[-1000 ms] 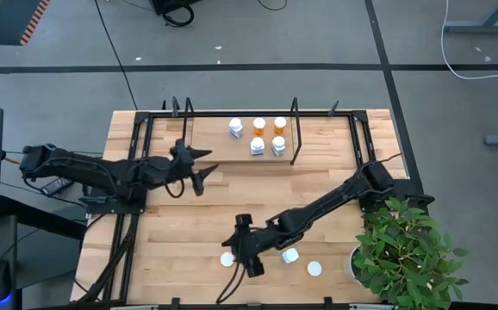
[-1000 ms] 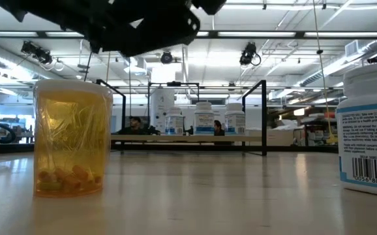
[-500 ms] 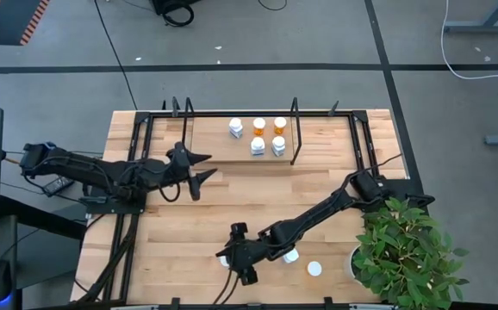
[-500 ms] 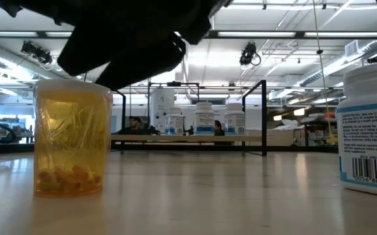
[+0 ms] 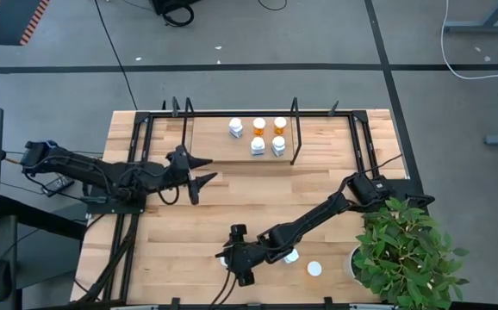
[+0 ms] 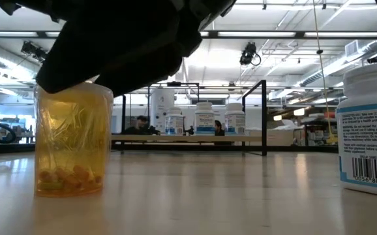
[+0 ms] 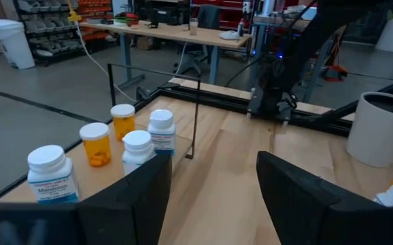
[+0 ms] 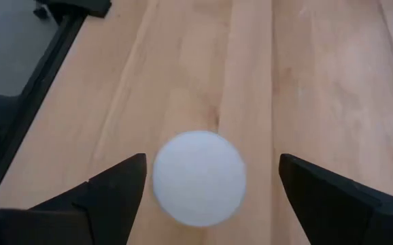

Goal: Pick and place medicine bottles onto shelf by color
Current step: Put the orange pill bottle on the shelf

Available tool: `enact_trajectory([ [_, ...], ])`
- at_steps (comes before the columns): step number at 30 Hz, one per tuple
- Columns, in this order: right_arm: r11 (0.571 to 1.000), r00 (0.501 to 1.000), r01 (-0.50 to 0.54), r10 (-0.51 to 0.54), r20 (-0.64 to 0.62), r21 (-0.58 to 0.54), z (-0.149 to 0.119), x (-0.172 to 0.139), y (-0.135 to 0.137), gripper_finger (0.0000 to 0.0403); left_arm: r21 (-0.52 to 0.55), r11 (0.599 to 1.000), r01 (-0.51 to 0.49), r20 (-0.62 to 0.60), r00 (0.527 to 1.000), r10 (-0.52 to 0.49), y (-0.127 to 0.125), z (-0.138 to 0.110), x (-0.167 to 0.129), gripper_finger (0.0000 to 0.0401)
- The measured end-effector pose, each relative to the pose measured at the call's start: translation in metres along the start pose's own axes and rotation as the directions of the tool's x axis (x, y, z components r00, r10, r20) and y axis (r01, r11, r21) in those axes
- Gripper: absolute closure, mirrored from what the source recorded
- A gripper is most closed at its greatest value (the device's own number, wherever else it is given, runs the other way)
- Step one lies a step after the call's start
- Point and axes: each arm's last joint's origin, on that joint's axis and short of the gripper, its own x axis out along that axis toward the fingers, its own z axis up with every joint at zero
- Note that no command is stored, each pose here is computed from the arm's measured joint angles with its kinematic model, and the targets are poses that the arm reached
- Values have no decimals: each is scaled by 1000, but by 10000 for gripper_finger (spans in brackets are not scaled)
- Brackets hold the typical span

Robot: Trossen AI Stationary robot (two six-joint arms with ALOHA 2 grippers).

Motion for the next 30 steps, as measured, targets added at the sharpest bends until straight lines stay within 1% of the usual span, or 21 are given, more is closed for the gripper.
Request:
enact_trajectory([
  [5, 1000, 1000, -12, 12, -11, 1, -2, -1, 3, 75, 0, 1000, -1, 1, 1000, 1, 0, 0, 0, 186],
  [11, 1000, 1000, -11, 11, -10, -6, -2, -1, 3, 77, 2, 1000, -1, 0, 1000, 1, 0, 0, 0, 192],
  [15, 1000, 1000, 11, -11, -7, 4, -1, 0, 1, 78, 20, 1000, -4, 1, 1000, 4, 1, 0, 0, 193],
  [21, 994, 995, 99, -98, -21, 41, -13, 4, -2, 78, 37, 999, -4, 1, 1000, 4, 1, 0, 0, 197],
  [24, 993, 995, 102, -102, -19, 57, -13, 4, -3, 78, 53, 999, -4, 1, 1000, 4, 1, 0, 0, 197],
  [30, 994, 995, 88, -90, 31, 65, -9, 4, -1, 78, 57, 998, -3, 12, 1000, 3, 0, 1, 0, 202],
])
